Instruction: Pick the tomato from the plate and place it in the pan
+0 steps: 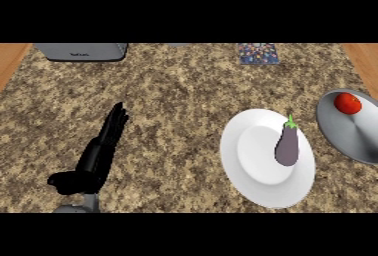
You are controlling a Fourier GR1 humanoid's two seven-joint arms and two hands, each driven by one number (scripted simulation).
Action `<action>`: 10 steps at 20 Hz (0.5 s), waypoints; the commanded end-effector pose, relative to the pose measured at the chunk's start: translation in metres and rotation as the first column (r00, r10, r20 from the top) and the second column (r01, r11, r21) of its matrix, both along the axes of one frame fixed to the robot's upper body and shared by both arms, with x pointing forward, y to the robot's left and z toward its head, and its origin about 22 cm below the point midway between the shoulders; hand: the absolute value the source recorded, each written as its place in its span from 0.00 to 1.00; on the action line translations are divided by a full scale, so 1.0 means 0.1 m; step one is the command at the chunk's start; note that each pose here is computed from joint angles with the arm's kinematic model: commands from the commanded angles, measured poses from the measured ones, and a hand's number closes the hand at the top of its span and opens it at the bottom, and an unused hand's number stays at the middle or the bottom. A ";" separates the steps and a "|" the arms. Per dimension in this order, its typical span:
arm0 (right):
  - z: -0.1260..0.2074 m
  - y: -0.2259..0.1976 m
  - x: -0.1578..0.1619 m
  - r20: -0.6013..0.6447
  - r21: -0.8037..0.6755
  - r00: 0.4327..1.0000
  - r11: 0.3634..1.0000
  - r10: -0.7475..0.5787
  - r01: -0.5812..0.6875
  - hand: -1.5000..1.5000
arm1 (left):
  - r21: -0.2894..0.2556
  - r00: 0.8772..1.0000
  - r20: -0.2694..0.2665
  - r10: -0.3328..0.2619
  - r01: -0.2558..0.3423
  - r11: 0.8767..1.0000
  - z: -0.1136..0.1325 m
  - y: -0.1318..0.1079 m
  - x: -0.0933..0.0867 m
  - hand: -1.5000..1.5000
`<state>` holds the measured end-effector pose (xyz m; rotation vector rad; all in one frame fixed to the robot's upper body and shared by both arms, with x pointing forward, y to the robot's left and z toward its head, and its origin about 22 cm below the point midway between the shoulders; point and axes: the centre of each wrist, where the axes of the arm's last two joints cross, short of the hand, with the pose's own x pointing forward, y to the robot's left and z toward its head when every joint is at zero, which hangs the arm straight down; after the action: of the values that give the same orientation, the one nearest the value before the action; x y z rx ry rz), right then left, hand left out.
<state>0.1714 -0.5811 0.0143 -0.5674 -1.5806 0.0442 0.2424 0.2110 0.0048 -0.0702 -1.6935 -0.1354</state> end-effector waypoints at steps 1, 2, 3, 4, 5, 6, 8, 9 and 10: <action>-0.02 -0.05 -0.18 0.057 0.017 0.995 0.996 0.083 -0.084 0.00 | 0.002 1.000 0.001 0.013 -0.013 1.000 0.09 0.05 0.10 0.50; -0.06 -0.03 -0.16 0.040 0.006 0.997 0.997 0.073 -0.073 0.00 | -0.007 1.000 -0.008 -0.007 0.007 1.000 -0.04 0.04 -0.04 0.50; 0.09 -0.09 -0.10 0.050 -0.010 0.996 0.998 0.070 -0.070 0.00 | 0.002 1.000 -0.004 0.004 -0.004 1.000 -0.04 -0.14 -0.06 0.50; -0.01 -0.05 -0.13 0.043 -0.014 0.997 0.998 0.067 -0.066 0.00 | -0.009 1.000 0.001 0.023 -0.023 1.000 0.17 0.04 0.12 0.50; 0.01 -0.01 -0.04 0.060 0.014 0.995 0.996 0.082 -0.083 0.00 | 0.006 1.000 0.005 0.020 -0.020 1.000 0.02 -0.09 0.21 0.50; -0.10 -0.01 -0.16 0.032 -0.013 0.997 0.997 0.072 -0.072 0.00 | -0.011 1.000 -0.001 0.007 -0.007 1.000 0.20 -0.09 0.22 0.50; 0.08 -0.08 -0.08 0.022 -0.022 0.996 0.996 0.089 -0.089 0.00 | 0.003 1.000 0.011 -0.004 0.004 1.000 -0.08 -0.23 0.06 0.50; -0.08 -0.03 -0.21 0.047 -0.027 0.996 0.997 0.072 -0.071 0.00 | -0.015 1.000 0.000 0.002 -0.002 1.000 0.19 -0.04 -0.05 0.50; -0.11 0.02 -0.14 0.062 -0.063 0.995 0.996 0.073 -0.069 0.00 | 0.023 1.000 0.001 0.005 -0.005 1.000 0.13 -0.17 0.12 0.50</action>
<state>0.1641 -0.5820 0.0117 -0.6177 -1.5723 0.0937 0.2501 0.2020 0.0125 -0.0641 -1.6950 -0.1319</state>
